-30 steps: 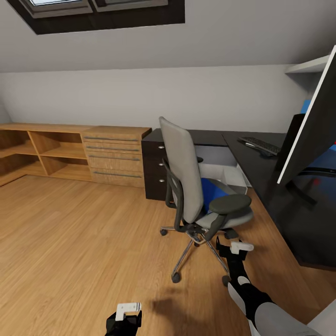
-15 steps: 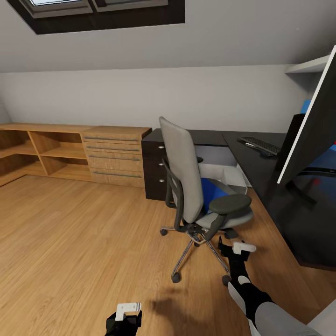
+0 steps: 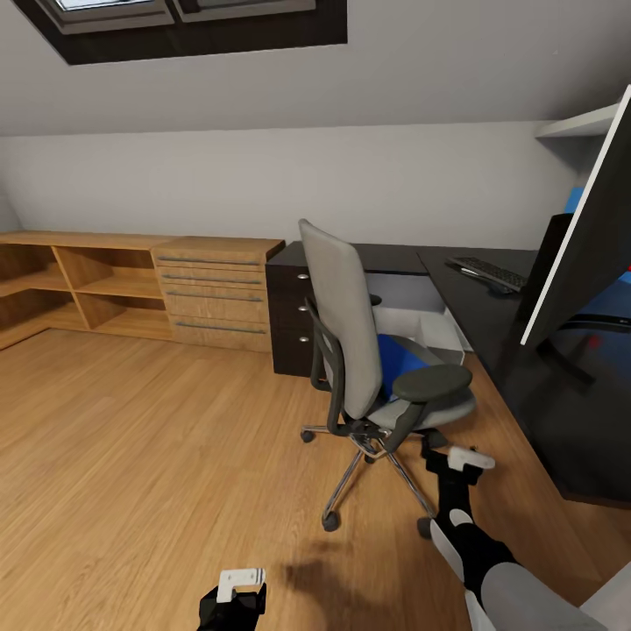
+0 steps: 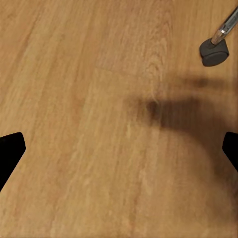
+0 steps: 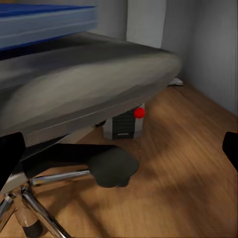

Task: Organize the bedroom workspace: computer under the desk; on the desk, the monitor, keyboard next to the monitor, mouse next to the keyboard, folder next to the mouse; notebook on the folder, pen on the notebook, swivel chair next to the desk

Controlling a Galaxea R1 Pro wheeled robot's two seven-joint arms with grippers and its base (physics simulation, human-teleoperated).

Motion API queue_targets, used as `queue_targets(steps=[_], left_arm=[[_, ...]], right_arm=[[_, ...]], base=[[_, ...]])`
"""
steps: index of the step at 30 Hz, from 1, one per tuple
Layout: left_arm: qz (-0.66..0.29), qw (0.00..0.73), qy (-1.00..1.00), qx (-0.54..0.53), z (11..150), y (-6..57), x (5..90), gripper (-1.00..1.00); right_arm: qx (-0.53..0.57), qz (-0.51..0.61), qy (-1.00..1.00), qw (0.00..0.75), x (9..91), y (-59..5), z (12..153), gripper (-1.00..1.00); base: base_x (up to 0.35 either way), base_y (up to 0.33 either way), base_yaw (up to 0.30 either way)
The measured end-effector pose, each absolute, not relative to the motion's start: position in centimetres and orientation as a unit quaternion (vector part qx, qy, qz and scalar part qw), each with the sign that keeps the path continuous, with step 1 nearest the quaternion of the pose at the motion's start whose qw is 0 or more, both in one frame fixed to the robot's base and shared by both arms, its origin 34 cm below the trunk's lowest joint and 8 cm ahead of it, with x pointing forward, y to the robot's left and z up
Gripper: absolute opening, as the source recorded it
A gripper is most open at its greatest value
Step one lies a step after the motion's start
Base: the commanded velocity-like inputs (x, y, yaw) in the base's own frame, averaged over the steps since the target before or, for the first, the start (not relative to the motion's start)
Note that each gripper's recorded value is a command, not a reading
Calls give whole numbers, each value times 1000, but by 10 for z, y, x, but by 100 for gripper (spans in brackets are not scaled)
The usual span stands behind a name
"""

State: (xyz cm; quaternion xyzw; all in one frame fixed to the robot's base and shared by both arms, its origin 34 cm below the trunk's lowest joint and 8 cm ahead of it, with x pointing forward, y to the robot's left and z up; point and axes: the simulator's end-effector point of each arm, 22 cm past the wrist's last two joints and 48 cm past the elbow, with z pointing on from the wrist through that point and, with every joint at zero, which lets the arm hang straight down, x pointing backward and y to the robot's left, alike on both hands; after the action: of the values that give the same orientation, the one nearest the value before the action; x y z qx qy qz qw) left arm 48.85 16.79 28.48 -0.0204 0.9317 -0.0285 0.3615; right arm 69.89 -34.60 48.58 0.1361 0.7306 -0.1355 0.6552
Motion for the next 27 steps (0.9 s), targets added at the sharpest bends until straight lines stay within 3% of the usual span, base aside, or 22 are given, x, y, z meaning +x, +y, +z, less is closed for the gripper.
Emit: queue_targets(steps=[27], left_arm=[[-30,362,932,-19,285,167,489,100]], right_arm=[[145,-161,715,665,708,-374,514,100]], base=[[27,0,0]])
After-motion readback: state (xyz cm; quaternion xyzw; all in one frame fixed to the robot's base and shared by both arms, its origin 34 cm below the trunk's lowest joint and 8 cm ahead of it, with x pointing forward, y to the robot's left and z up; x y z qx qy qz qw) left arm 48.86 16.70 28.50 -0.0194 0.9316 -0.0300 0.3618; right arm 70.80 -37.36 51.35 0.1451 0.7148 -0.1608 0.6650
